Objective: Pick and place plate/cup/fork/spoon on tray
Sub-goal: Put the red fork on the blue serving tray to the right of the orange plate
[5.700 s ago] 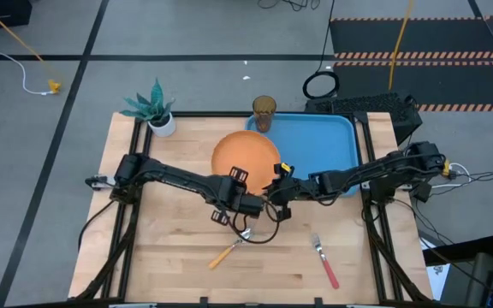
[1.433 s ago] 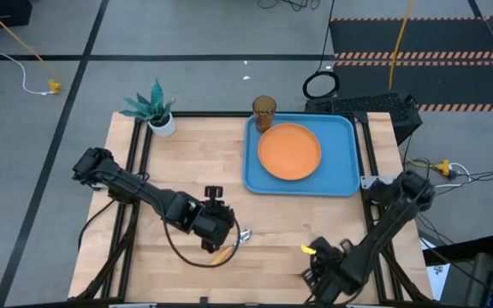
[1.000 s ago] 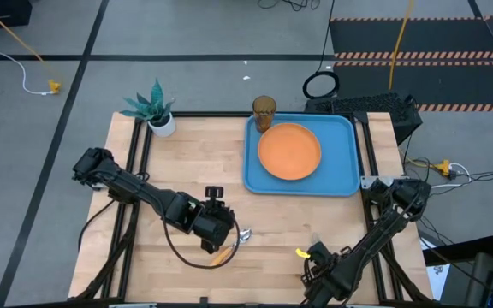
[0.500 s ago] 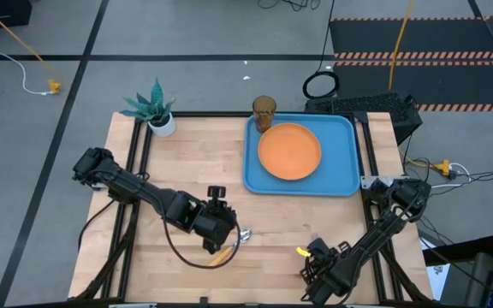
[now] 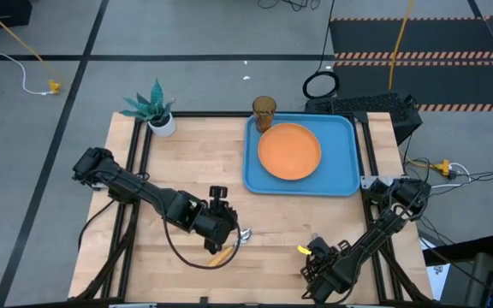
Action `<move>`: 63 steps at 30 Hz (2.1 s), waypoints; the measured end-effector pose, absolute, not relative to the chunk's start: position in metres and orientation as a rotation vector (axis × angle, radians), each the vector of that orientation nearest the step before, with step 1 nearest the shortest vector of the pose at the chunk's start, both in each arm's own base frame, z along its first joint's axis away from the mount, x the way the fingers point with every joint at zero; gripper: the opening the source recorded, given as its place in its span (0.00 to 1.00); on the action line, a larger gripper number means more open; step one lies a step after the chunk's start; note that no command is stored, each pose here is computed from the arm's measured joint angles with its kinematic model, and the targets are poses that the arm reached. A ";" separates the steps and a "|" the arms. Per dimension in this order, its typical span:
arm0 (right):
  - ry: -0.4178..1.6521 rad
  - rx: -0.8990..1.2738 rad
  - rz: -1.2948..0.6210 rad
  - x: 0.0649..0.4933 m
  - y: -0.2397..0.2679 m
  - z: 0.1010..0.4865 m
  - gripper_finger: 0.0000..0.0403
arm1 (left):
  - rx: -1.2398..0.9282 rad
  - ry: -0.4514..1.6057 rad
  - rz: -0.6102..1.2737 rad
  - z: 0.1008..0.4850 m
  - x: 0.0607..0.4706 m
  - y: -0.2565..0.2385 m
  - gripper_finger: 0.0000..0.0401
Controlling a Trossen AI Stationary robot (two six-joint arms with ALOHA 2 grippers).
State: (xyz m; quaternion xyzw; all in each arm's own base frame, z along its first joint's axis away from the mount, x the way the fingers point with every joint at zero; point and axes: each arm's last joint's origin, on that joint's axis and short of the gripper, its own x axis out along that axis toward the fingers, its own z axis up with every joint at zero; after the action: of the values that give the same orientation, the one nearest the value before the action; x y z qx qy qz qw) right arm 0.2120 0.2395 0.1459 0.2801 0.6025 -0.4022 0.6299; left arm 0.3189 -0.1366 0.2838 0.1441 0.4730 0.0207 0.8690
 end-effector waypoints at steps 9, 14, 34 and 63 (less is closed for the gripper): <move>1.371 0.646 -0.958 0.211 0.238 0.145 0.06 | 0.303 0.989 0.042 0.284 0.319 -0.137 0.38; 1.361 0.656 -0.993 0.210 0.236 0.146 0.04 | 0.303 0.989 0.041 0.284 0.319 -0.137 0.38; 1.083 0.455 -1.209 0.191 0.163 0.229 0.04 | 0.298 0.999 0.086 0.284 0.327 -0.117 0.38; 0.818 0.686 -1.289 0.149 -0.017 0.190 0.04 | 0.226 0.908 0.161 0.289 0.345 -0.088 0.38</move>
State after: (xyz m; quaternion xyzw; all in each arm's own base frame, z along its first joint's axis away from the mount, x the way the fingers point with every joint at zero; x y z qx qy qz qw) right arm 0.1491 -0.0171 0.1904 0.3044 0.3628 -0.5717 0.6700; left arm 0.3452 -0.0879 0.2895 0.1087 0.4369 0.0774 0.8895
